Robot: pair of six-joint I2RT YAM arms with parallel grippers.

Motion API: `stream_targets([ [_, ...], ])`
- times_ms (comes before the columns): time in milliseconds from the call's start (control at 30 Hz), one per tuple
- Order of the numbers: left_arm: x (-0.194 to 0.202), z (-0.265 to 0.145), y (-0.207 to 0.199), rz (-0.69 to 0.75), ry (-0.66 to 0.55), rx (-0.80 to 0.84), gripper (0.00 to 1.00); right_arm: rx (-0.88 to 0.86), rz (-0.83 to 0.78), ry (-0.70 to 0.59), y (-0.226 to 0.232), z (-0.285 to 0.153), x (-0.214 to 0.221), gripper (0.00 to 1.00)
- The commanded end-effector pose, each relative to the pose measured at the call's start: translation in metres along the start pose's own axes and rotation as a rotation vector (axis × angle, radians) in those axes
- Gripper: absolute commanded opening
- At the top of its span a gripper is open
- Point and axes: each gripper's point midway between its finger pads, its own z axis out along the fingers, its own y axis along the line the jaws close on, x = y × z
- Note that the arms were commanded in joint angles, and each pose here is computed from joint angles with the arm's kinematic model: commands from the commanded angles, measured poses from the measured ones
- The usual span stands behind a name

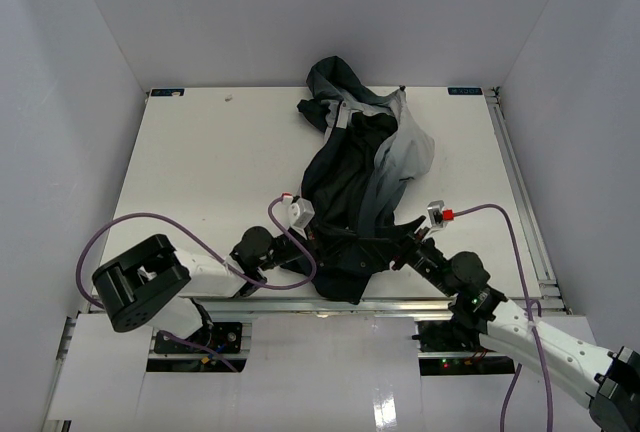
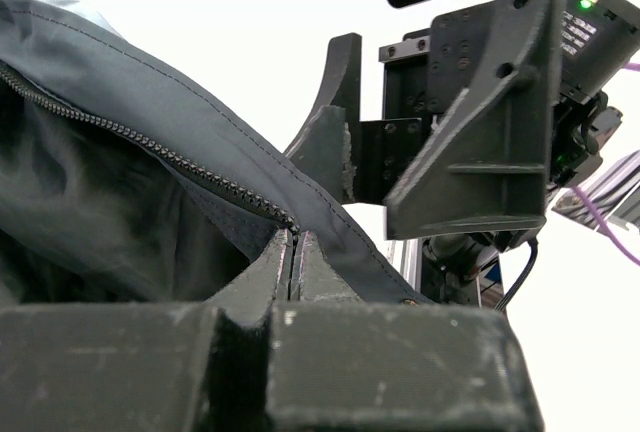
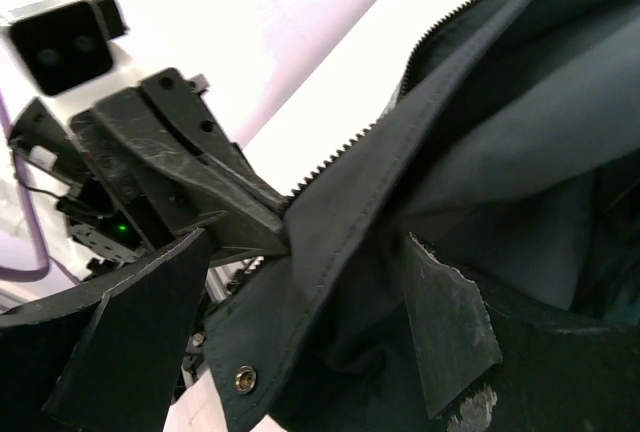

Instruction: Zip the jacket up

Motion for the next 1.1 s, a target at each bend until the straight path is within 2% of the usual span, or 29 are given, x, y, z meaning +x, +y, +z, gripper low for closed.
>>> stream_targets([
  [0,-0.024,0.008,-0.007,-0.023,-0.092,0.025,0.0,-0.033,-0.023,0.03,-0.001,-0.006,0.012,0.81],
  [300,-0.028,0.01,-0.005,-0.046,-0.125,0.016,0.0,0.025,-0.004,0.117,-0.013,-0.004,0.03,0.76],
  [567,-0.031,0.009,-0.005,-0.046,-0.143,0.013,0.0,0.025,0.014,0.13,-0.014,-0.004,0.035,0.73],
  [967,-0.03,0.009,-0.004,-0.048,-0.157,0.016,0.0,-0.024,0.033,0.154,-0.008,-0.002,0.043,0.63],
  [1067,-0.033,0.008,-0.004,-0.04,-0.17,0.013,0.0,-0.025,0.033,0.157,-0.008,-0.002,0.043,0.56],
])
